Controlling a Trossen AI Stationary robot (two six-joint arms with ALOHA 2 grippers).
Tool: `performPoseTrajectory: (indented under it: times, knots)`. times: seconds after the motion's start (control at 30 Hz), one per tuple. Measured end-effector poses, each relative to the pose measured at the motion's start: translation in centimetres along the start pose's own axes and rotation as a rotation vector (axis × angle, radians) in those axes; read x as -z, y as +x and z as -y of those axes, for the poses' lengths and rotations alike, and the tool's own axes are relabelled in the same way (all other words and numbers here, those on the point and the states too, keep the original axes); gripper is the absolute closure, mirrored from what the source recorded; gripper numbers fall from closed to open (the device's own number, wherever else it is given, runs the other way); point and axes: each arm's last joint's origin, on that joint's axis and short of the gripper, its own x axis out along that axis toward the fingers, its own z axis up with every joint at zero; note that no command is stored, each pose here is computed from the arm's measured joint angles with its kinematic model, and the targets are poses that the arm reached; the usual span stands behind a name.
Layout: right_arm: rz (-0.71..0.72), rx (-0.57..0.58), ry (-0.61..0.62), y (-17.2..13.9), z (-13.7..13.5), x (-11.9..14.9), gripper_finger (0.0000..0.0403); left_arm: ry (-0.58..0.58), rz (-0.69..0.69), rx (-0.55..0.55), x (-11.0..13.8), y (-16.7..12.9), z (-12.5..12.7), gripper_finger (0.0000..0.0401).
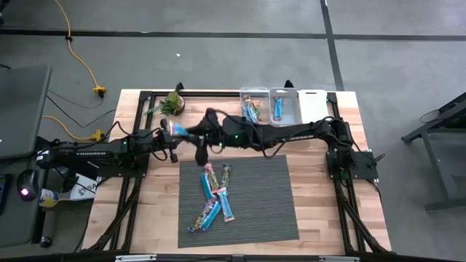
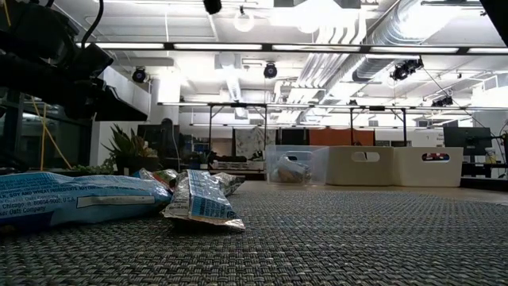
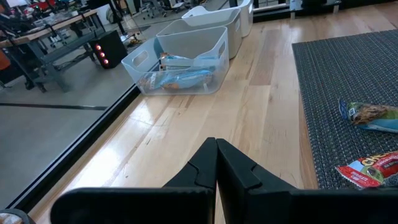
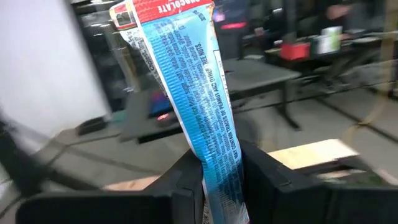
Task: Pick and place Granola Bars by type
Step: Put the red granola bar into the gray bin
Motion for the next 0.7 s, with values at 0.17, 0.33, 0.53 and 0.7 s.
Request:
performPoseTrajectory:
  times: [0.17,0.33,0.53,0.7]
  knots:
    - [0.073,0.111,-0.029,-0.6,2.1,-2.1,0.0332,0.0,0.0,0.0,0.0,0.0,0.0,0.04]
    - [0.142,0.259,-0.078,-2.1,4.2,-5.1,0.0332,0.0,0.0,0.0,0.0,0.0,0.0,0.04]
    - [0.148,0.557,-0.113,-4.6,7.2,-8.0,0.0332,0.0,0.0,0.0,0.0,0.0,0.0,0.04]
    - [0.05,0.922,-0.074,-7.2,10.2,-8.6,0.0332,0.0,-0.001,0.0,0.0,0.0,0.0,0.04]
